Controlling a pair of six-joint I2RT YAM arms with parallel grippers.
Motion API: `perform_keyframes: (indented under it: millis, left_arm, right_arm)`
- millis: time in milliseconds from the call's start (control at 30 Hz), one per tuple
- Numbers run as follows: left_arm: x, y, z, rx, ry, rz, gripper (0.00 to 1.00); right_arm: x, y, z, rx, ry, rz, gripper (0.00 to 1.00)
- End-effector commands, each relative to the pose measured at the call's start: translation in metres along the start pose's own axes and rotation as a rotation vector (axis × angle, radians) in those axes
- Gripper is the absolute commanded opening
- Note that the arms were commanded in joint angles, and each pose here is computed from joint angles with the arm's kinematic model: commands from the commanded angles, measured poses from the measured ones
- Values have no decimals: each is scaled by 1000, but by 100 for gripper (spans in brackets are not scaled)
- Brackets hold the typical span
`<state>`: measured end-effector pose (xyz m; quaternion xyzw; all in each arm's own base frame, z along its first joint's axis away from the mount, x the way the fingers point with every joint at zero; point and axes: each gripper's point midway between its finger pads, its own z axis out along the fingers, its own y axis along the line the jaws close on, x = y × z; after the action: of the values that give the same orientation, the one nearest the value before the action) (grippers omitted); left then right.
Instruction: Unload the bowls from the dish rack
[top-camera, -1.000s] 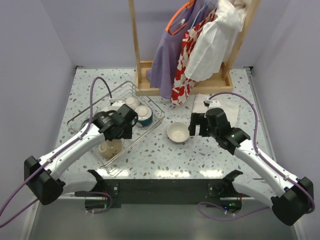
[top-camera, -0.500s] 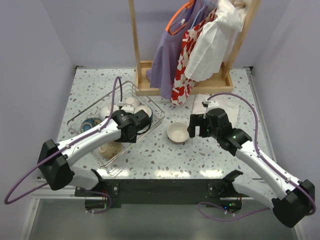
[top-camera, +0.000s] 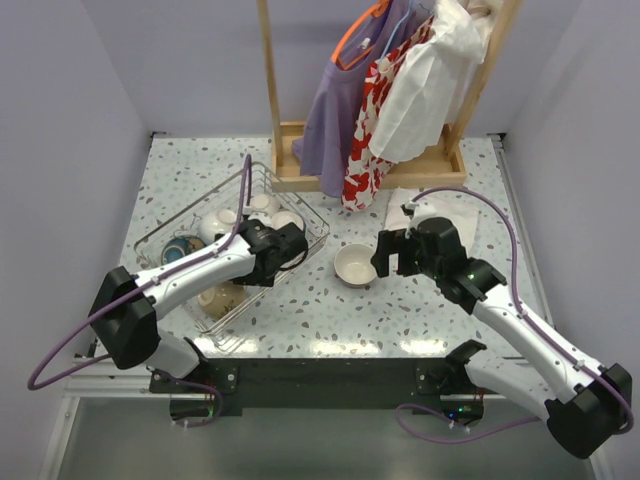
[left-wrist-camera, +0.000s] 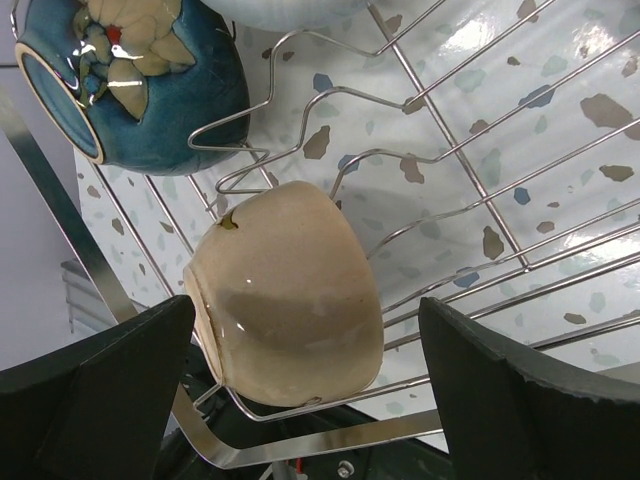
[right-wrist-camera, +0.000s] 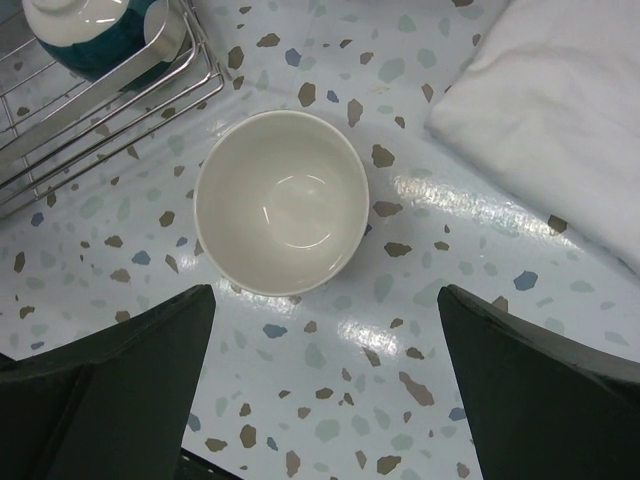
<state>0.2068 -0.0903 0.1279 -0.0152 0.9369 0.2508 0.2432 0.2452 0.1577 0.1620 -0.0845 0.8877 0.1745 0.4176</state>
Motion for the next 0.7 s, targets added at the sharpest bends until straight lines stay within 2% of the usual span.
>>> perform_keyframes:
  millis: [0, 467, 667]
  left_arm:
    - [4, 17, 3, -27, -8, 13, 100]
    - [15, 19, 8, -9, 36, 124, 100]
    - [15, 14, 19, 19, 75, 114, 100]
  right_arm:
    - [-5, 6, 1, -32, -27, -8, 99]
    - [-10, 9, 3, -20, 8, 23, 99]
    - [-12, 8, 1, -8, 9, 43, 99]
